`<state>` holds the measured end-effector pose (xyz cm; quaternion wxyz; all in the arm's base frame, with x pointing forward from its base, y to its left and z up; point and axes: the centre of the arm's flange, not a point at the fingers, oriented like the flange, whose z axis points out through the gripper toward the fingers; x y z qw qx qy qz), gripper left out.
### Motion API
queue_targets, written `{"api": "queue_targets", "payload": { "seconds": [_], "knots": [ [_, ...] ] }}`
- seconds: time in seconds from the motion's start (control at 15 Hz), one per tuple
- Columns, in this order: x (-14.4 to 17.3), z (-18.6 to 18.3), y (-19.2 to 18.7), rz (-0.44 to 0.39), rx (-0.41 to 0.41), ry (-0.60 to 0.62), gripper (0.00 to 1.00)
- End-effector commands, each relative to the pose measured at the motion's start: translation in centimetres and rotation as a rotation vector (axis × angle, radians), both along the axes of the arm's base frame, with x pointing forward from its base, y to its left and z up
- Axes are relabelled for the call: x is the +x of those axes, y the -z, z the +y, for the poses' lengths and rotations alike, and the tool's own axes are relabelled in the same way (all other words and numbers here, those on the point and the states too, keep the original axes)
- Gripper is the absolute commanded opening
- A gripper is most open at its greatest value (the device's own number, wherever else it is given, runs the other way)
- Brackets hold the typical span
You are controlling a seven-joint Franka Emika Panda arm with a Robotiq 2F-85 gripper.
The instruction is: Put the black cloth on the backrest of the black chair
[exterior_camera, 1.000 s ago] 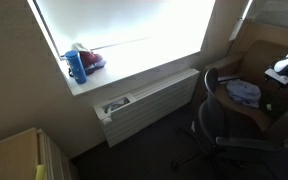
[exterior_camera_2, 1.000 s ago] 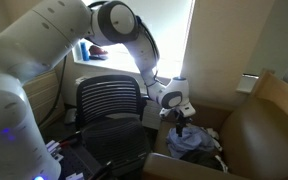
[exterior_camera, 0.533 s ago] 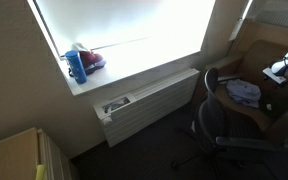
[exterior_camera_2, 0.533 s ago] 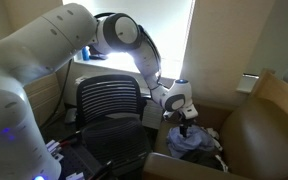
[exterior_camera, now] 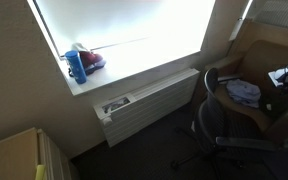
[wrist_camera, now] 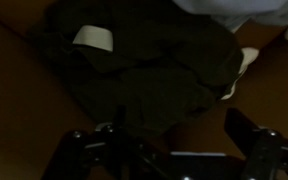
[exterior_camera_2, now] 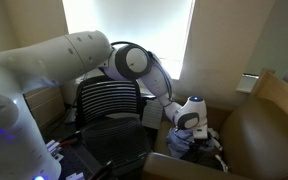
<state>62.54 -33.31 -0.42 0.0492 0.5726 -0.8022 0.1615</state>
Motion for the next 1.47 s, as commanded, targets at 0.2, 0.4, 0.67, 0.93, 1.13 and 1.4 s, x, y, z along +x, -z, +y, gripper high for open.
{"api": "queue_targets", "payload": {
  "seconds": [0.2, 0.4, 0.67, 0.93, 1.13, 1.4],
  "knots": [
    [-2.3, -2.8, 6.0, 0.151, 0.037, 0.173, 1.00],
    [-2.4, -2.9, 6.3, 0.131, 0.038, 0.185, 1.00],
    [-0.7, -2.9, 9.4, 0.103, -0.024, 0.213, 1.00],
    [0.5, 0.1, 11.0, 0.096, -0.130, 0.206, 1.00],
    [2.6, 4.0, 11.6, 0.091, -0.214, 0.148, 1.00],
    [1.1, 6.9, 8.5, 0.111, -0.234, 0.121, 1.00]
  ]
}}
